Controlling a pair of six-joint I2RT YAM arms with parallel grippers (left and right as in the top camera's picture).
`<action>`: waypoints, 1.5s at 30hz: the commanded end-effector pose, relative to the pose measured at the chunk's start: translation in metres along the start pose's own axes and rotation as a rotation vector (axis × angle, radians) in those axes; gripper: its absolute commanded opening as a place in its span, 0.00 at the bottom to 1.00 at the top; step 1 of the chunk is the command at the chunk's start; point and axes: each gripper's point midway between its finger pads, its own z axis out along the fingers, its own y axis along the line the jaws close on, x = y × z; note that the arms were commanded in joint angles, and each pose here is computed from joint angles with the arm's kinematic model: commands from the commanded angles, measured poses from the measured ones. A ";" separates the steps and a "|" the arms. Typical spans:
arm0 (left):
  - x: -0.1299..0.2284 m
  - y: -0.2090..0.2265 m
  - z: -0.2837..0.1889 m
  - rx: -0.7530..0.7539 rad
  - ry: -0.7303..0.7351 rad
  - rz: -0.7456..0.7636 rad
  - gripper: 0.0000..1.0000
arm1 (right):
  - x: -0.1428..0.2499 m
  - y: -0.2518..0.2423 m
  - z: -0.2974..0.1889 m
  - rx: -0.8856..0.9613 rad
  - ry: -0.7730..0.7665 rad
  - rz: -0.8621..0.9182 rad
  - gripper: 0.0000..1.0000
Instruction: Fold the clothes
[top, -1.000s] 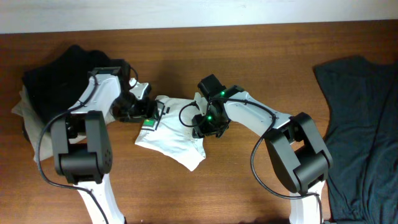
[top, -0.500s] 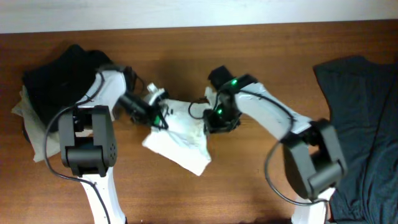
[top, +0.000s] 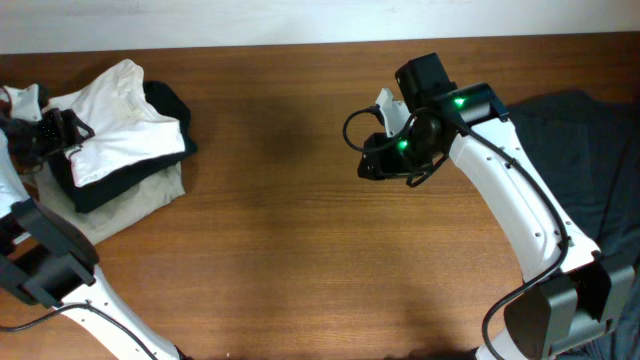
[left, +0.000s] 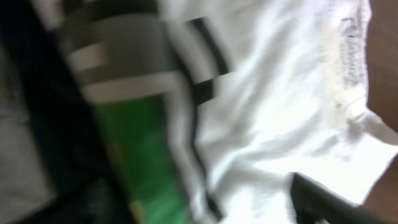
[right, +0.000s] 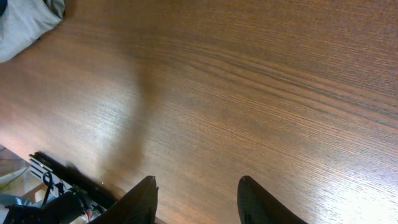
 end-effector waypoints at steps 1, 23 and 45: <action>-0.009 0.016 -0.071 -0.106 -0.062 -0.096 0.99 | 0.006 0.000 0.003 0.005 0.028 -0.001 0.46; 0.232 -0.310 -0.465 0.091 -0.832 0.664 0.99 | 0.106 0.060 -0.296 0.065 -0.925 -0.179 0.99; 0.256 -0.305 -0.484 0.098 -0.903 0.672 0.99 | 0.131 -0.152 -0.050 0.399 -1.206 -0.076 0.99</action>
